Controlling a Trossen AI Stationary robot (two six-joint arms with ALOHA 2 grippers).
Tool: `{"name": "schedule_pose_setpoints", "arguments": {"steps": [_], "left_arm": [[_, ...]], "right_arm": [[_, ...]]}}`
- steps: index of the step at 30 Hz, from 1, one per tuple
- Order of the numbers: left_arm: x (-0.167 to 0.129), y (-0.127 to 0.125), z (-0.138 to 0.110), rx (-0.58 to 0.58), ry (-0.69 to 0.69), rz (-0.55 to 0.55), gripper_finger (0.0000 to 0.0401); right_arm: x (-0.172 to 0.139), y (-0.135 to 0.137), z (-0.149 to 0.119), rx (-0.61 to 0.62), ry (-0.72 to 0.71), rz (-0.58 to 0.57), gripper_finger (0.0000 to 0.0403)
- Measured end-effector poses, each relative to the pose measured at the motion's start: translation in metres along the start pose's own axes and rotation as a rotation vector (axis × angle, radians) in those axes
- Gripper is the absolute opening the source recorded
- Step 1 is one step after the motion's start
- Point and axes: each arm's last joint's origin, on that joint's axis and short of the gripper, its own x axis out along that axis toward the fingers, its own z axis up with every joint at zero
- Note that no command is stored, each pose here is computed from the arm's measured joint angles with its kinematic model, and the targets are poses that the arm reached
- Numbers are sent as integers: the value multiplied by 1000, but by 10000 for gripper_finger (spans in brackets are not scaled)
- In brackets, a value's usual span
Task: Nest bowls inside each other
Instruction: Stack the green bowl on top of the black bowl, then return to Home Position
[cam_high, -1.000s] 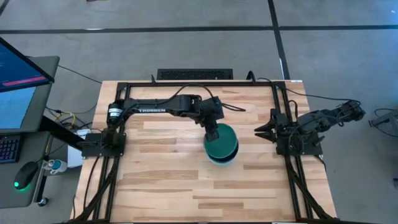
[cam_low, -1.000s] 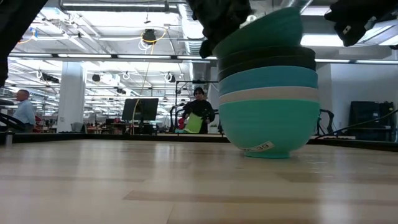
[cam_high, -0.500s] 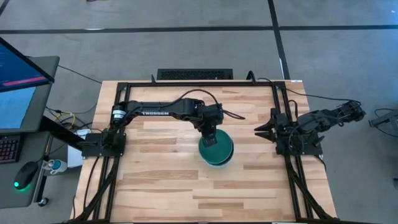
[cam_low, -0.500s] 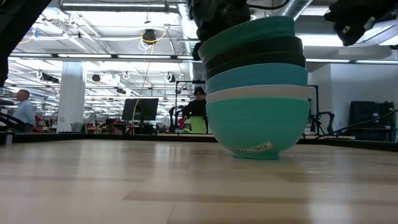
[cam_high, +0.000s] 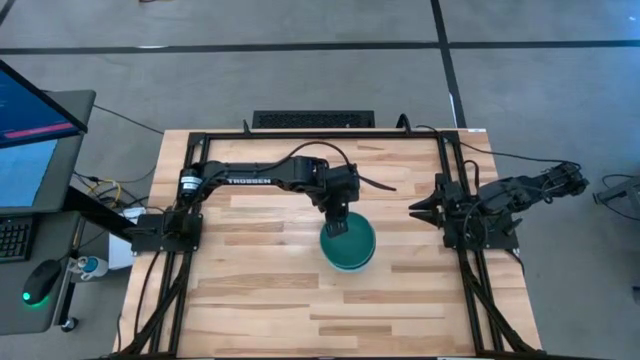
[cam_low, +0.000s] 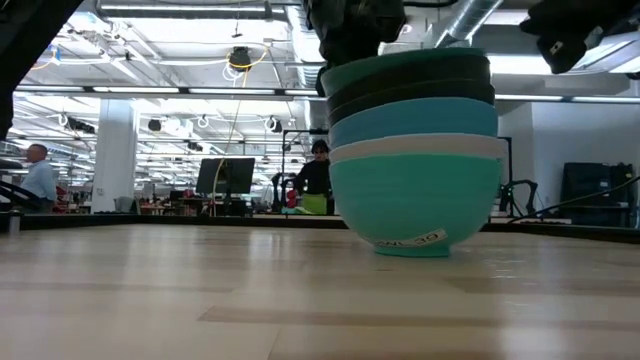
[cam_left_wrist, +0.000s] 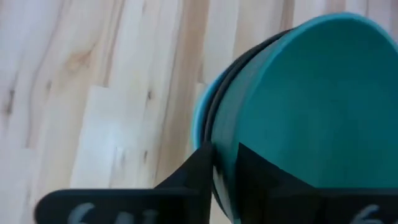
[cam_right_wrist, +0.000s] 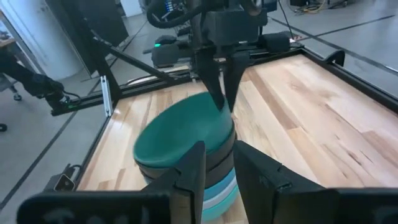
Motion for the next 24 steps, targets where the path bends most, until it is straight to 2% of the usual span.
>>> {"name": "schedule_pose_setpoints", "arguments": {"steps": [9, 19, 24], "left_arm": [[-1, 5, 4, 25, -40, 30, 78], [-4, 0, 21, 42, -198, -128, 80], [-26, -7, 31, 75, -243, -157, 80]], "right_arm": [[0, 0, 0, 30, -2, 0, 107], [0, 0, 0, 73, 0, 3, 107], [0, 0, 0, 116, 0, 1, 107]]}}
